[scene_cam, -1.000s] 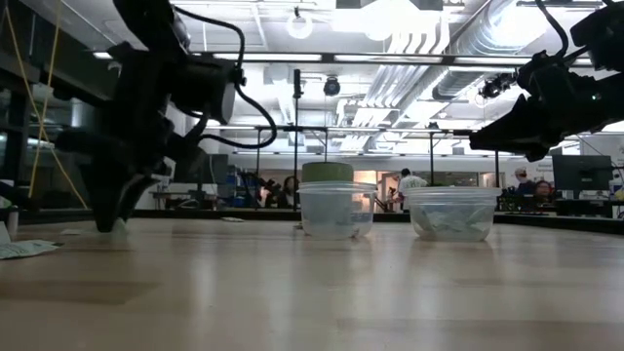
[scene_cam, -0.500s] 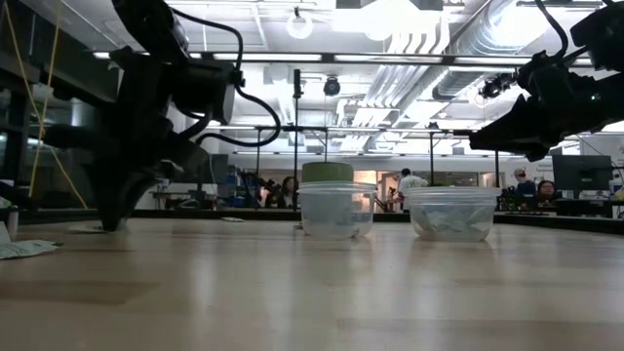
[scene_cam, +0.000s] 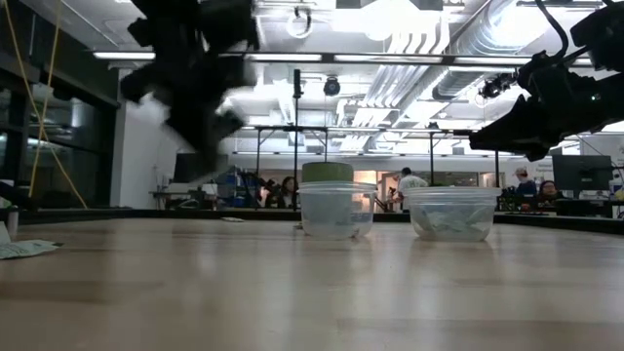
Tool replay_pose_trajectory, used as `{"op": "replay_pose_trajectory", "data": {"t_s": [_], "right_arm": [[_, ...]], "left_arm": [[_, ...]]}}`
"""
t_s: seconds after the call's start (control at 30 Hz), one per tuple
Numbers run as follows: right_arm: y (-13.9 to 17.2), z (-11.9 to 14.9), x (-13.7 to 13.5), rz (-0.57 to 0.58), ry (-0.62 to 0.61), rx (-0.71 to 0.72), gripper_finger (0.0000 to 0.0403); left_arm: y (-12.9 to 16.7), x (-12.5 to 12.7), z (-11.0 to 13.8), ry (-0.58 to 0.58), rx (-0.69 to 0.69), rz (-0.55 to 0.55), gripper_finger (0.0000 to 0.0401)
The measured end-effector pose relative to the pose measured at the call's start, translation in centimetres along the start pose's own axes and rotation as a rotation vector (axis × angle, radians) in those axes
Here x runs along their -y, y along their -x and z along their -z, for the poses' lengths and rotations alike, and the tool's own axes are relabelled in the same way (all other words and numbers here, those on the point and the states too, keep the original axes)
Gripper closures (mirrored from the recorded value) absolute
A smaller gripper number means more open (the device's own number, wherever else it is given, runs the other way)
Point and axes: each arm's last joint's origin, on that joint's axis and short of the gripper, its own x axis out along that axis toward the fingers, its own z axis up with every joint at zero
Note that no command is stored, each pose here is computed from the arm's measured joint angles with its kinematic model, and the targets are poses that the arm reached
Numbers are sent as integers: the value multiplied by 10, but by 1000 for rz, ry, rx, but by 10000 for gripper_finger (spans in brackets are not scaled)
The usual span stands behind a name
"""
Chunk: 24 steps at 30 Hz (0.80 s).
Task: Pick and place items into bin
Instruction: Put the stevia packet into the left transparent bin
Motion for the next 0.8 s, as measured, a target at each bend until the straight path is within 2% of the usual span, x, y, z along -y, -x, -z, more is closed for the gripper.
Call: {"op": "replay_pose_trajectory", "data": {"t_s": [0.13, 0.23, 0.47, 0.67, 0.8], "right_arm": [[0, 0, 0, -1, -3, -1, 297], [0, 0, 0, 0, -4, -1, 297], [0, 0, 0, 0, -4, -2, 297], [0, 0, 0, 1, 0, -1, 297], [0, 0, 0, 2, 0, -1, 297]], "left_arm": [[9, -5, -27, -147, 310, -28, 374], [9, -8, -43, -245, 471, -29, 366], [-12, -14, -52, -304, 540, -63, 380], [-29, -24, -56, -275, 532, -194, 368], [-40, -32, -52, -242, 496, -214, 359]]}}
